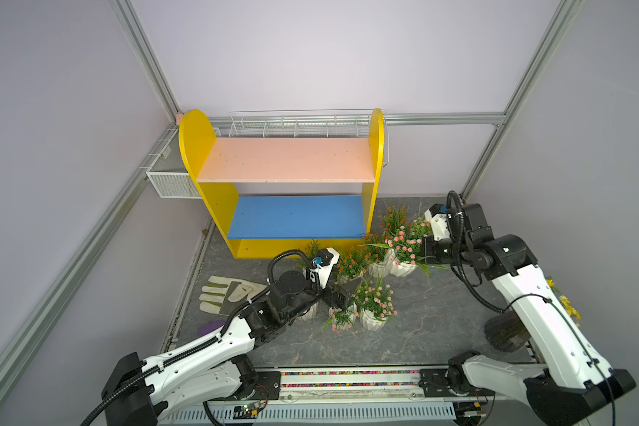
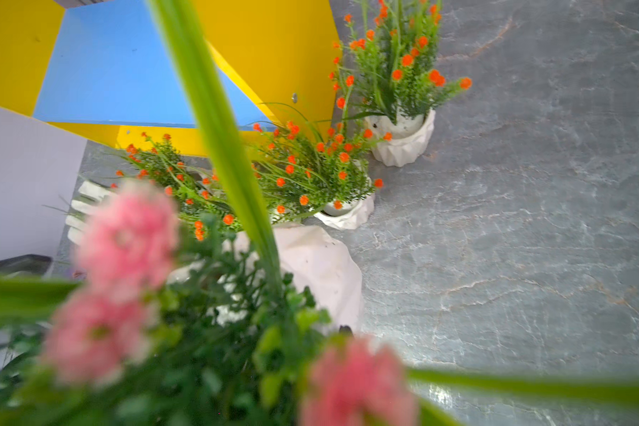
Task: Place the baby's breath potted plants on the rack by color
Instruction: Pick up the baby's breath potted plant from the center of the board.
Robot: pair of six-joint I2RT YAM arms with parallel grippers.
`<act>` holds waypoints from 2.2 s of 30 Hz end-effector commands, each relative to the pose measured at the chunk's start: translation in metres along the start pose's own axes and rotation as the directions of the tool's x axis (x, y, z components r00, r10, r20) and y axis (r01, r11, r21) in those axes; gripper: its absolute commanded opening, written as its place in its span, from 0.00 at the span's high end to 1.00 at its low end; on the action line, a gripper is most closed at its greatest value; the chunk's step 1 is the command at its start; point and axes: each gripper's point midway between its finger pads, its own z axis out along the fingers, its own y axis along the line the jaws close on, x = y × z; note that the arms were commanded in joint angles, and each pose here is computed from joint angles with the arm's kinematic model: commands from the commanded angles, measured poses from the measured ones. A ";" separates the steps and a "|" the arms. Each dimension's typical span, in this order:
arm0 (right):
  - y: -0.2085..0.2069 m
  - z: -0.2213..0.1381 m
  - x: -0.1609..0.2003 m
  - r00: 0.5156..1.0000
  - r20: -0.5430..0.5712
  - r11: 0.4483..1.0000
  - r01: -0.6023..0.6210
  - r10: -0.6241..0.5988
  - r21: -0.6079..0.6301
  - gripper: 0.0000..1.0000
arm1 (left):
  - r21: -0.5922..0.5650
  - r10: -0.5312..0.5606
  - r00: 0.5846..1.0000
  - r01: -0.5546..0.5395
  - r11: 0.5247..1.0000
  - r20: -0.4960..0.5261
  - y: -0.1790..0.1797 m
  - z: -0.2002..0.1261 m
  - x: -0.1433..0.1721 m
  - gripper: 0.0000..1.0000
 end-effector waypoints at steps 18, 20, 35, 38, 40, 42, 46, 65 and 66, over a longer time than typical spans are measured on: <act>0.077 0.008 -0.013 0.989 0.087 0.974 0.131 -0.117 -0.184 0.93 | 0.074 0.094 0.993 -0.099 0.992 0.069 -0.044 0.029 -0.039 0.00; 0.079 0.008 -0.011 0.989 0.087 0.973 0.136 -0.121 -0.187 0.93 | 0.055 0.090 0.994 -0.094 0.994 0.068 -0.042 0.032 -0.039 0.00; 0.094 0.011 0.001 0.985 0.067 0.959 0.173 -0.162 -0.226 0.93 | 0.007 0.125 0.991 -0.126 0.992 0.042 -0.037 0.047 -0.038 0.00; 0.095 0.011 0.001 0.983 0.066 0.957 0.180 -0.169 -0.229 0.93 | 0.015 0.132 0.991 -0.132 0.991 0.022 -0.039 0.050 -0.036 0.00; 0.095 0.011 0.001 0.983 0.064 0.956 0.182 -0.171 -0.230 0.93 | 0.023 0.134 0.991 -0.135 0.991 0.014 -0.041 0.052 -0.034 0.00; 0.097 0.011 0.001 0.983 0.066 0.955 0.184 -0.173 -0.233 0.93 | 0.022 0.137 0.991 -0.137 0.990 0.007 -0.041 0.055 -0.033 0.00; 0.098 0.009 0.000 0.982 0.072 0.954 0.188 -0.176 -0.235 0.93 | 0.017 0.145 0.989 -0.144 0.989 -0.016 -0.040 0.059 -0.030 0.00; 0.101 0.002 0.002 0.981 0.075 0.946 0.194 -0.180 -0.260 0.93 | -0.033 0.179 0.980 -0.182 0.983 -0.085 -0.030 0.070 -0.016 0.00; 0.101 0.002 0.003 0.981 0.074 0.946 0.193 -0.180 -0.259 0.93 | -0.035 0.180 0.980 -0.183 0.982 -0.082 -0.031 0.069 -0.017 0.02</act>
